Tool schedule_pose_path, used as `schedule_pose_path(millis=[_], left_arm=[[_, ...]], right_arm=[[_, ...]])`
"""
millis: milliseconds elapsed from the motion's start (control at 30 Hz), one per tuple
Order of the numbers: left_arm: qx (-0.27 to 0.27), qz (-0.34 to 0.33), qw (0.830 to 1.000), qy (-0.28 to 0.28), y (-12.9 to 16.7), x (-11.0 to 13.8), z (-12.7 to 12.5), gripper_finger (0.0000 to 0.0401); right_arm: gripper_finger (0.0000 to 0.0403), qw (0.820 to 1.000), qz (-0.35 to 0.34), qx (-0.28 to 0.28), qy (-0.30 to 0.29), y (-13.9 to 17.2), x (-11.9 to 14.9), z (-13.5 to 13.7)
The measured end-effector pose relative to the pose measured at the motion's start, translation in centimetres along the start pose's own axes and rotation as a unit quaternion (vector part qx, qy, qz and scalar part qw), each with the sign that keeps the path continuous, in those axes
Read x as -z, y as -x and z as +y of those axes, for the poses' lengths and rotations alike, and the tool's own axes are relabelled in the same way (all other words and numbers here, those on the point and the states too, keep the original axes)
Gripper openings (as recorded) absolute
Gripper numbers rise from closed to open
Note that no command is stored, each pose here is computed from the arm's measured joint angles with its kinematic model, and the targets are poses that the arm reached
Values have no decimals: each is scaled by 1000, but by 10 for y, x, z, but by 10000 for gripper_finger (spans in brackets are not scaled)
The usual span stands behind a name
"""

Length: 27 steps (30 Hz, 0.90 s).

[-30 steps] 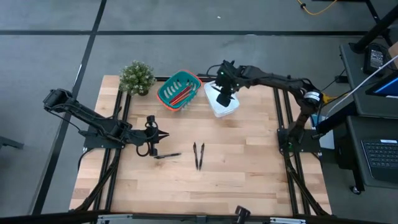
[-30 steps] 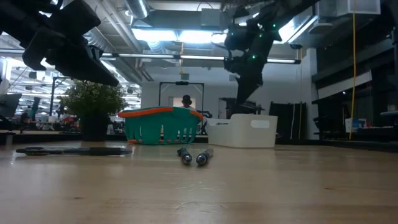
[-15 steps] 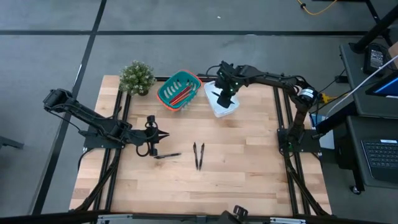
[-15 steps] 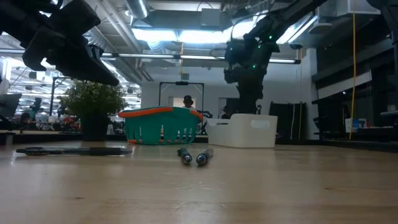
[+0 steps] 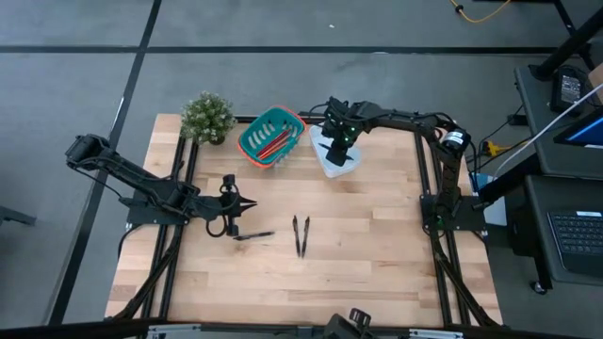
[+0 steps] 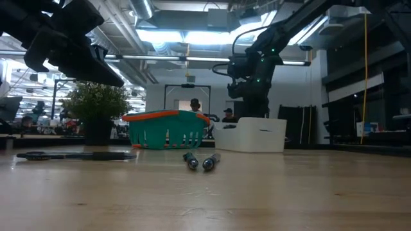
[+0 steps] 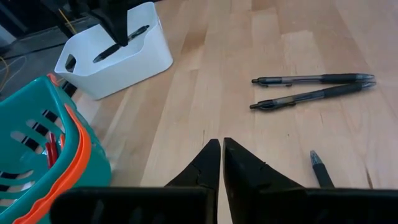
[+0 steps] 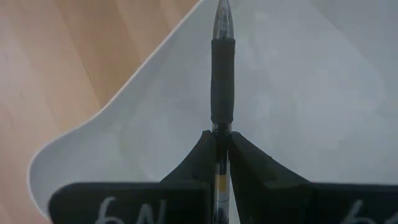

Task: Sort pens & pencils
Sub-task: Put the black pen into the white bin

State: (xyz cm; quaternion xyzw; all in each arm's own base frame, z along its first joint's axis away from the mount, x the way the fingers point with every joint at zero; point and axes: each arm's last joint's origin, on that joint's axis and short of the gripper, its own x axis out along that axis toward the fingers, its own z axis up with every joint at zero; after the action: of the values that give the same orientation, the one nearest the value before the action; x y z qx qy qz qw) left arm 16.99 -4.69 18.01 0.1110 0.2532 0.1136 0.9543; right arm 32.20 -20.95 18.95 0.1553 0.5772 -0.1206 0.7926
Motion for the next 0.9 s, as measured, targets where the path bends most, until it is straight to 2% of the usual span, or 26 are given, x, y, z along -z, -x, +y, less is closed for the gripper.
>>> schedule_pose_path(millis=[300,467,667,900], left_arm=[[0,0,1000,0,0,0,0,14],[0,1,1000,11,0,0,0,14],[0,1,1000,12,0,0,0,14],[0,1,1000,-1,0,0,0,14]], right_arm=[[32,1000,-4,-30,-2,0,0,2],[93,1000,-3,-26,-4,0,0,2],[151,998,-4,57,-17,0,-2,-3],[186,998,3,53,-28,15,-8,-2]])
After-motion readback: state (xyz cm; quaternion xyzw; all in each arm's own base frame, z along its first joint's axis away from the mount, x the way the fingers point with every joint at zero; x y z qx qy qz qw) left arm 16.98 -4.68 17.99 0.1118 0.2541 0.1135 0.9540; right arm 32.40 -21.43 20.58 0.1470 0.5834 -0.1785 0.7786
